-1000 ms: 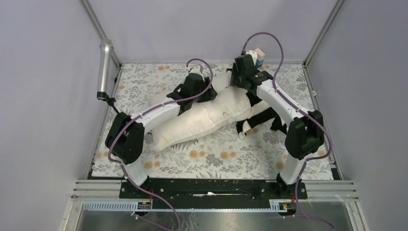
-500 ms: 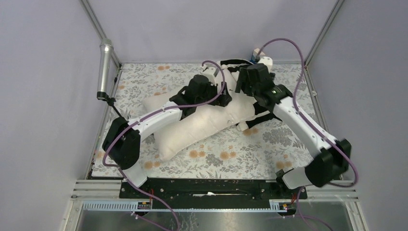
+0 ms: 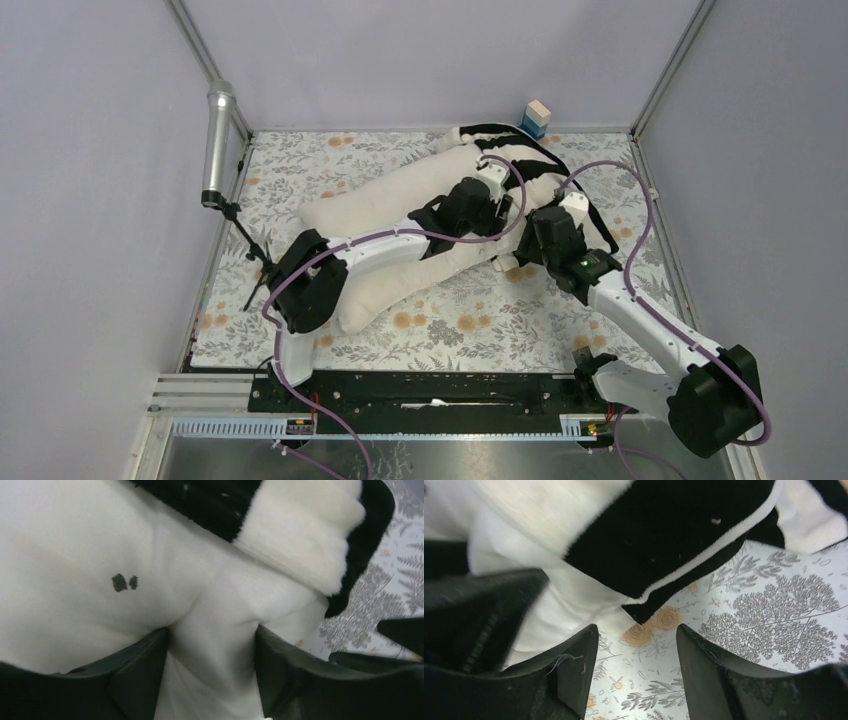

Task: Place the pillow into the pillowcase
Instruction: Stuff the pillow into the pillowcase.

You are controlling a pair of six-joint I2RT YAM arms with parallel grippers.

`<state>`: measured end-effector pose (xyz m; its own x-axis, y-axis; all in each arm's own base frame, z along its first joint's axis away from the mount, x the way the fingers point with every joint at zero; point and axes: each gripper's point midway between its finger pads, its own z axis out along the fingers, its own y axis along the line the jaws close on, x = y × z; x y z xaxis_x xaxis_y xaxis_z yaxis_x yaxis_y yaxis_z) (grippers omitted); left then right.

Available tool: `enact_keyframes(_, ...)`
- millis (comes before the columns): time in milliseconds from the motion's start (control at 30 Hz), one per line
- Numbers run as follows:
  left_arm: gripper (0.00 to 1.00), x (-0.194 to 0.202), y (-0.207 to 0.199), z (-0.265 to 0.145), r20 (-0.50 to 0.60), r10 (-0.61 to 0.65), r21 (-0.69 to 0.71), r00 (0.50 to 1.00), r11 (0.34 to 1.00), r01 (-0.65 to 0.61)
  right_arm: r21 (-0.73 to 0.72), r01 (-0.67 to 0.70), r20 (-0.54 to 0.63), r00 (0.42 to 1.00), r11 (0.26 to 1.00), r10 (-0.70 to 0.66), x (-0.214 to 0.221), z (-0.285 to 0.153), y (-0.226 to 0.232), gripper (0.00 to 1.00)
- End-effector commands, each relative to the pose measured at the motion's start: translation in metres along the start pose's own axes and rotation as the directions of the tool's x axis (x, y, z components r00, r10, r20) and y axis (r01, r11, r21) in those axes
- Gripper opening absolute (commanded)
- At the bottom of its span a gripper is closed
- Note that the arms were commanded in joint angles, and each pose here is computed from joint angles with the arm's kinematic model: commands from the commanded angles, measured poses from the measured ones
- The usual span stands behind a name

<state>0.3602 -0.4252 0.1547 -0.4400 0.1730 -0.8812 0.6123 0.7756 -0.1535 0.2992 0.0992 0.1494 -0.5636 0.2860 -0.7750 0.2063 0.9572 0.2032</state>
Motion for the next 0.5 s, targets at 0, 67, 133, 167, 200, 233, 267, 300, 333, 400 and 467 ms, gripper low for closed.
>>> enact_keyframes(0,0.48,-0.011,0.029,0.018,0.037,-0.053,-0.098,0.998,0.994,0.057,-0.054,-0.055,0.092,0.994,0.997,0.059,-0.01,0.018,0.014,0.64)
enact_keyframes(67,0.3,-0.013,0.032,0.016,0.043,-0.084,-0.072,0.996,0.994,0.087,-0.027,-0.04,0.112,0.993,0.999,0.043,-0.012,0.028,0.012,0.63)
enact_keyframes(133,0.19,-0.015,0.037,0.015,0.047,-0.102,-0.066,0.994,0.992,0.105,0.006,-0.036,0.128,0.991,0.999,0.035,-0.018,0.036,0.012,0.6)
enact_keyframes(167,0.11,-0.015,0.04,0.014,0.045,-0.11,-0.068,0.993,0.991,0.113,0.025,-0.034,0.136,0.99,0.999,0.031,-0.022,0.038,0.011,0.57)
enact_keyframes(200,0.08,-0.014,0.043,0.014,0.039,-0.121,-0.066,0.992,0.99,0.123,0.039,-0.038,0.147,0.989,0.999,0.031,-0.025,0.041,0.009,0.56)
enact_keyframes(233,0.08,-0.013,0.045,0.014,0.033,-0.133,-0.057,0.991,0.989,0.135,0.041,-0.038,0.148,0.988,0.998,0.032,-0.028,0.044,0.009,0.56)
enact_keyframes(267,0.06,-0.014,0.047,0.013,0.035,-0.146,-0.046,0.989,0.988,0.148,0.039,-0.038,0.152,0.988,0.999,0.032,-0.032,0.046,0.011,0.56)
enact_keyframes(300,0.05,-0.014,0.048,0.013,0.036,-0.156,-0.038,0.987,0.987,0.158,0.043,-0.032,0.156,0.987,0.999,0.025,-0.036,0.048,0.012,0.56)
enact_keyframes(333,0.04,-0.014,0.049,0.013,0.036,-0.167,-0.028,0.985,0.985,0.168,0.044,-0.032,0.163,0.986,0.999,0.024,-0.041,0.048,0.014,0.56)
enact_keyframes(400,0.03,-0.012,0.048,0.014,0.028,-0.174,-0.014,0.984,0.984,0.175,0.042,-0.032,0.182,0.983,0.999,0.024,-0.051,0.046,0.018,0.55)
enact_keyframes(467,0.03,-0.013,0.047,0.015,0.028,-0.176,-0.003,0.984,0.984,0.177,0.042,-0.028,0.191,0.981,0.999,0.019,-0.059,0.046,0.021,0.56)
